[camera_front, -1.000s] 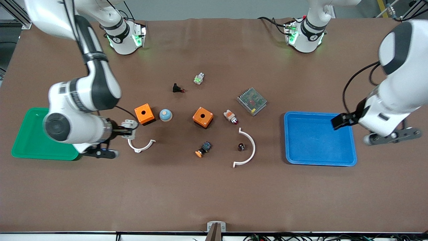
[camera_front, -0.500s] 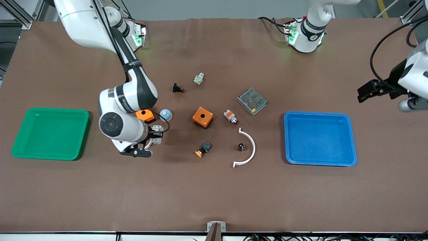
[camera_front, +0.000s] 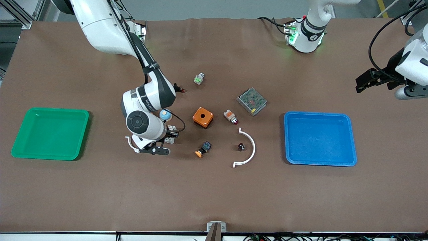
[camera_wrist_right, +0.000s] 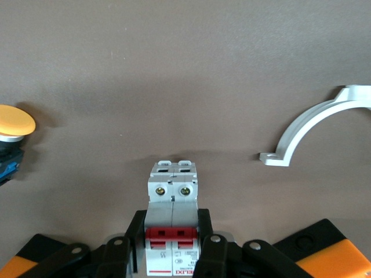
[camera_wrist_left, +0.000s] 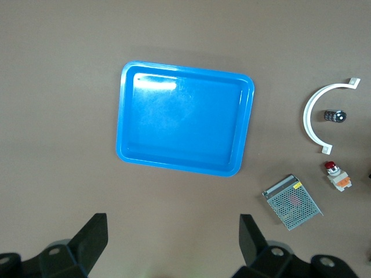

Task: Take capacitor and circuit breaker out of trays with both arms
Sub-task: 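Lower the breaker beside the orange box and open the right gripper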

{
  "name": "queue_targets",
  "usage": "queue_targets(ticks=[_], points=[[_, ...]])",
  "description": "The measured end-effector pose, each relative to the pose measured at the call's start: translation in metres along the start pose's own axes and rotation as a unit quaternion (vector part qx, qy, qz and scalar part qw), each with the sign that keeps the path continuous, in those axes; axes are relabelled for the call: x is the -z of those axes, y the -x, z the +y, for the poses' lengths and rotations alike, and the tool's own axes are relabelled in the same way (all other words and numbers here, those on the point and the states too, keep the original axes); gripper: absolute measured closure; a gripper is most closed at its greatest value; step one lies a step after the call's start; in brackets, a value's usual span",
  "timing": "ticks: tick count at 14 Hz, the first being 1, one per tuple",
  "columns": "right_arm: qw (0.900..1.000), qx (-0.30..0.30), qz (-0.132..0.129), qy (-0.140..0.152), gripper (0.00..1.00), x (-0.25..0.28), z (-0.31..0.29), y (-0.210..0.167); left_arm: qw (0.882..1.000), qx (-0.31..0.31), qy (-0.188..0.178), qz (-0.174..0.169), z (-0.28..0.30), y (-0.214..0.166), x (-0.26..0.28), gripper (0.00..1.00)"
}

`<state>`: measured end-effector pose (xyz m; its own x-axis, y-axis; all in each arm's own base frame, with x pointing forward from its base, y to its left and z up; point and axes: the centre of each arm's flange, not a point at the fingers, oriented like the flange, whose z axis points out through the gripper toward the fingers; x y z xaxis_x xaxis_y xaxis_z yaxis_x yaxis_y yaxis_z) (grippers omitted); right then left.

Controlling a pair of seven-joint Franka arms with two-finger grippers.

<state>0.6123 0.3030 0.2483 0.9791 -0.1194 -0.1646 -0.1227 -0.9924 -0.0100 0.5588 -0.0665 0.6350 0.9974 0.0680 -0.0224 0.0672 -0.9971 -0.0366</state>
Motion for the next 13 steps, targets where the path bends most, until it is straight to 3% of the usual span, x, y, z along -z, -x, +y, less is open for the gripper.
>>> queue_targets(ticks=[8,10,13], points=[[1.000,-0.003,0.004,0.000,0.60,-0.011,0.000,-0.003,1.000,-0.008,0.004,0.002,0.006,0.005,0.003,0.00],[1.000,-0.019,0.003,0.000,0.45,-0.010,0.000,-0.003,1.000,-0.010,0.004,0.002,0.008,0.007,0.003,0.00],[0.999,-0.034,-0.028,0.013,0.16,0.021,-0.002,0.009,1.000,-0.012,0.004,0.005,0.010,0.008,0.005,0.00]])
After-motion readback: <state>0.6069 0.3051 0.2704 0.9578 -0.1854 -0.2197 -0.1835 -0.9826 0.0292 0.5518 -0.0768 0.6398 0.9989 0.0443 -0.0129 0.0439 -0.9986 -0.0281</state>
